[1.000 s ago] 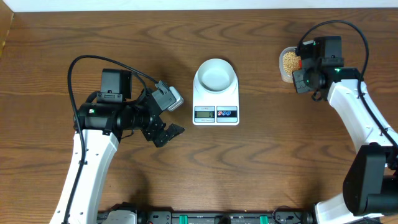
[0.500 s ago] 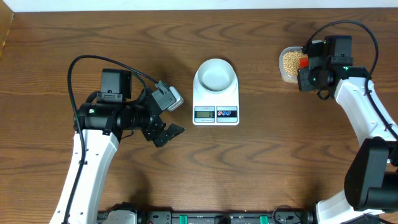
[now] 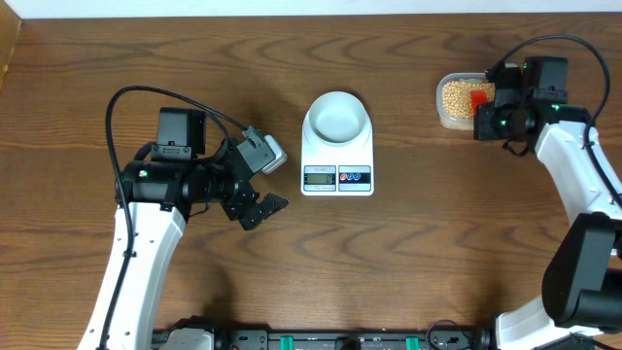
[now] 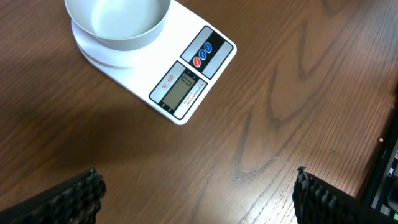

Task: Scoop item into bowl and weigh 50g on scale
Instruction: 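Push the red scoop through the soybeans with the right gripper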

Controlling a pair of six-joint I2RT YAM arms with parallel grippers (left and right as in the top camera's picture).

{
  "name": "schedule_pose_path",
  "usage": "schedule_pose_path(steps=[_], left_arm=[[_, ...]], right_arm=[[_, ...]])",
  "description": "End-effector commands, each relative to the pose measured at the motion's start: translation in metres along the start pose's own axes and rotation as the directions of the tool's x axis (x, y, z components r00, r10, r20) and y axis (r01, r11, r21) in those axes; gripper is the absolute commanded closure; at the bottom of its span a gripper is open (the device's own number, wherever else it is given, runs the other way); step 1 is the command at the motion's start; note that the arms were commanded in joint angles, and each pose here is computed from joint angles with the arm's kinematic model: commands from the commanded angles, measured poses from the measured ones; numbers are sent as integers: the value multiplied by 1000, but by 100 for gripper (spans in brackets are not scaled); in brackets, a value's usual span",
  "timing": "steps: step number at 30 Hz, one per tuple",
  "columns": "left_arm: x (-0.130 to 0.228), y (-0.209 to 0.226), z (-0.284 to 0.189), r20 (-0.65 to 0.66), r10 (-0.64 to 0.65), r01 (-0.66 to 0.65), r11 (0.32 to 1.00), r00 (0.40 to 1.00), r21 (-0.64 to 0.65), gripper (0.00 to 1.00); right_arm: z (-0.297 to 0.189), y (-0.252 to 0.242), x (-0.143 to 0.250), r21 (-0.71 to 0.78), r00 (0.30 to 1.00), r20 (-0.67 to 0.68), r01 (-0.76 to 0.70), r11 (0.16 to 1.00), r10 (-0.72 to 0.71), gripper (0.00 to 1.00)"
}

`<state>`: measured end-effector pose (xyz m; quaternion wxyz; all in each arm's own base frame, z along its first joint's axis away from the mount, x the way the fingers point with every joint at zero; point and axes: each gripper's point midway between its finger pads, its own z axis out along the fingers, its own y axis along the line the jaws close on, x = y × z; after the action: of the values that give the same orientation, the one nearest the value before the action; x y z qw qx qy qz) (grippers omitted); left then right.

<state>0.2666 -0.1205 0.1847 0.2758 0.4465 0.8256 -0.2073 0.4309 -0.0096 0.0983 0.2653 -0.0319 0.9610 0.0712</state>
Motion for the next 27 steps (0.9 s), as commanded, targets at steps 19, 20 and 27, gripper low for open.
schedule_pose_path(steps=[19, 20, 27], left_arm=[[-8, 1, -8, 21, 30, -29, 999, 999, -16, 1], [-8, 1, -8, 21, 30, -29, 999, 999, -16, 1], [-8, 1, -8, 21, 30, -29, 999, 999, -16, 1]], right_arm=[[0, -6, 2, -127, 987, -6, -159, 979, 160, 99], [0, -6, 2, -127, 986, -7, -168, 978, 169, 99], [-1, -9, 2, -123, 974, -9, -225, 967, 225, 99]])
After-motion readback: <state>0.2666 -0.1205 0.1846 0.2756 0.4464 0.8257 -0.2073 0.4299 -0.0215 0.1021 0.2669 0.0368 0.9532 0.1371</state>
